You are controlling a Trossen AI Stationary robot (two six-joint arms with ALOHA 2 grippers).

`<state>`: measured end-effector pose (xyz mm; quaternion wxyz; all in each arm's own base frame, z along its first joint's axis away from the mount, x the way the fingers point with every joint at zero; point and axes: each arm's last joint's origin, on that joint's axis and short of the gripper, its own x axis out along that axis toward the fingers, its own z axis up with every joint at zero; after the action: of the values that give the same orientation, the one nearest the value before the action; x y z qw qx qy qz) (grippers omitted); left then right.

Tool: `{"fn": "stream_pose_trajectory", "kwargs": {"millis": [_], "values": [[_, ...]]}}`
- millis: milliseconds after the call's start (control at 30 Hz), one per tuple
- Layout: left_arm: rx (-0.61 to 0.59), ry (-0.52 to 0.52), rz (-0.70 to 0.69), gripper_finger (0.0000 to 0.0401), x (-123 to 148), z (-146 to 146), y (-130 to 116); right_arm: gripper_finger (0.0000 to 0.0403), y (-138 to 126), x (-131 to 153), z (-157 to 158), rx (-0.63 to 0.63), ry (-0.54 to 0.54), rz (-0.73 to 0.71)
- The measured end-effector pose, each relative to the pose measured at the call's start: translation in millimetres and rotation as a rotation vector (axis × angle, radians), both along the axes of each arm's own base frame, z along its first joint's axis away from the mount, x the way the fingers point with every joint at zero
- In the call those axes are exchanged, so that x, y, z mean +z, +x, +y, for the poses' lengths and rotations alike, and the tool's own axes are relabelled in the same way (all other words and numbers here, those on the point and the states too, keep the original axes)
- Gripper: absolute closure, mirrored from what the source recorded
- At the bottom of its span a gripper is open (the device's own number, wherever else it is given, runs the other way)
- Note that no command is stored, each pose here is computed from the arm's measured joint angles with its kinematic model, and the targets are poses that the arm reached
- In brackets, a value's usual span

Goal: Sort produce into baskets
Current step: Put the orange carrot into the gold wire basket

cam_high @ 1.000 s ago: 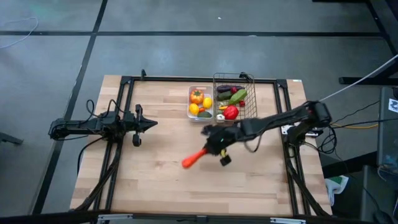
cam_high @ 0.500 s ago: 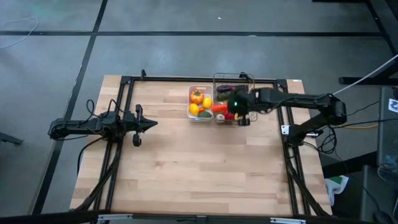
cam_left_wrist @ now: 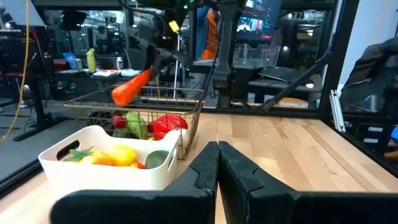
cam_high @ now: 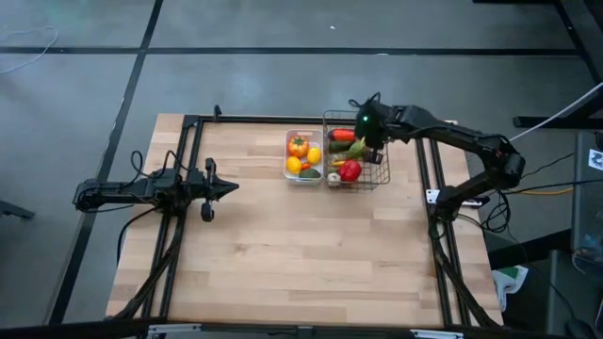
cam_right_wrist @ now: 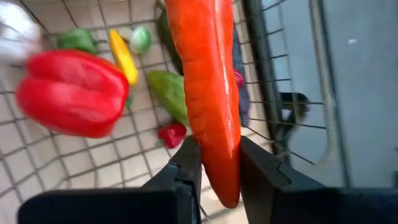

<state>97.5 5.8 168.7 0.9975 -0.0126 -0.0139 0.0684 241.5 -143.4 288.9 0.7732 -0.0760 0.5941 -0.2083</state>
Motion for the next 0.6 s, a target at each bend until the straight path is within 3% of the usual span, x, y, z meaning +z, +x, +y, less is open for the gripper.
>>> {"fn": "stream_pose_trajectory", "kwargs": {"millis": [167,600], "values": [[0.0,0.015,0.003,0.0396,-0.1,0.0,0.0,0.0329,-1.3,-6.6,-11.6,-0.004,0.103,-0.039],[0.0,0.013,0.002,0.0396,-0.1,0.0,0.0,0.0329,11.0,-36.9,-24.8,-0.021,0.176,0.049]]}}
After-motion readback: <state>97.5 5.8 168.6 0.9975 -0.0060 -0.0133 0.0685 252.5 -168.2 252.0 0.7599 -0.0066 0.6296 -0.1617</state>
